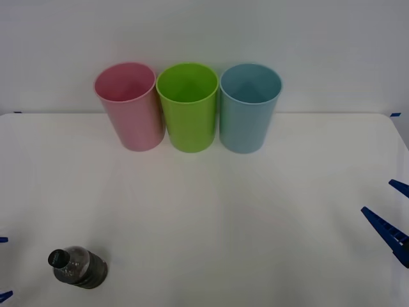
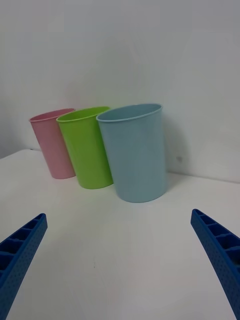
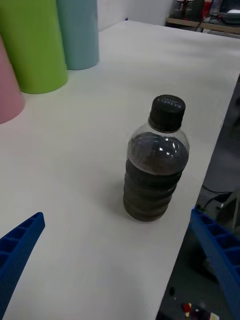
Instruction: Grasp the object on the table and drop it into the matching bin: aluminum can to the light blue bin, PET bottle to the pink bin.
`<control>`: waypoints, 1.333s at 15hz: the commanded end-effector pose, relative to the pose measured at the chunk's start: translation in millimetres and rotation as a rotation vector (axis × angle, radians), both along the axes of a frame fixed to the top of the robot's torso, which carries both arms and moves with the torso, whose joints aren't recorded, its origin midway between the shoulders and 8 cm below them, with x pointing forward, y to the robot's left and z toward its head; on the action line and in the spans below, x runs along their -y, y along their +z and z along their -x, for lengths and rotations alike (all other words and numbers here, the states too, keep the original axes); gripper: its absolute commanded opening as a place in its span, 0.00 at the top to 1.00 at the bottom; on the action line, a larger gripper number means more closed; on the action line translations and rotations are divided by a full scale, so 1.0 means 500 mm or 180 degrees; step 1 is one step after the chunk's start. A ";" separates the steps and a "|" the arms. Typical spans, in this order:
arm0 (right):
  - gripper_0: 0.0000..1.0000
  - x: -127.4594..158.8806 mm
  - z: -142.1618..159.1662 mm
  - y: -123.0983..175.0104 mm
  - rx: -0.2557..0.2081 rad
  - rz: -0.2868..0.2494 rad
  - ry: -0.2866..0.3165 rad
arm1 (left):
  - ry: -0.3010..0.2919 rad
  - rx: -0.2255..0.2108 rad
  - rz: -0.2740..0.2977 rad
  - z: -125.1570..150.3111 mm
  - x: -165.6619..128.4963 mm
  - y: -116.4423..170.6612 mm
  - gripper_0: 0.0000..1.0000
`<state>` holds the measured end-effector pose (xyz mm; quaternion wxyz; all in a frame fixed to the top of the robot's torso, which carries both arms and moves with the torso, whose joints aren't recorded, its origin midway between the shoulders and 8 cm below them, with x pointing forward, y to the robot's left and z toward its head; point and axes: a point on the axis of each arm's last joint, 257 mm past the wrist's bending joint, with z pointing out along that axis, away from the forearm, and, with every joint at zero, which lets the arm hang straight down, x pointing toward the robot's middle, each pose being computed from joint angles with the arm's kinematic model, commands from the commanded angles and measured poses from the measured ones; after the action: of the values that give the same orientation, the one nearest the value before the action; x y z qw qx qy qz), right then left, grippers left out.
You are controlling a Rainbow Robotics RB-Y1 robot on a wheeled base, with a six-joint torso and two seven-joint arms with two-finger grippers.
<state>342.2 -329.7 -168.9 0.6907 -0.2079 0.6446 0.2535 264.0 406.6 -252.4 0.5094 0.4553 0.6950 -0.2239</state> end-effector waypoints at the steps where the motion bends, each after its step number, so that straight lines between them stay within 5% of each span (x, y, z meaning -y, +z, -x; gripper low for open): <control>1: 0.00 0.000 0.000 0.000 0.0000 0.0000 0.0000 | -0.0111 -0.0038 -0.0092 0.001 0.012 -0.023 0.00; 8: 0.00 0.000 0.000 0.000 0.0000 0.0000 0.0000 | -0.0154 -0.0030 0.0083 -0.027 0.059 -0.050 0.00; 20: 0.00 0.000 0.000 0.000 0.0000 0.0000 0.0000 | -0.0341 0.0000 0.0099 -0.054 0.142 -0.100 0.00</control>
<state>342.2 -329.7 -168.9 0.6907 -0.2079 0.6446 0.2535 290.4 339.2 -302.1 0.5019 0.4838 0.6685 -0.2591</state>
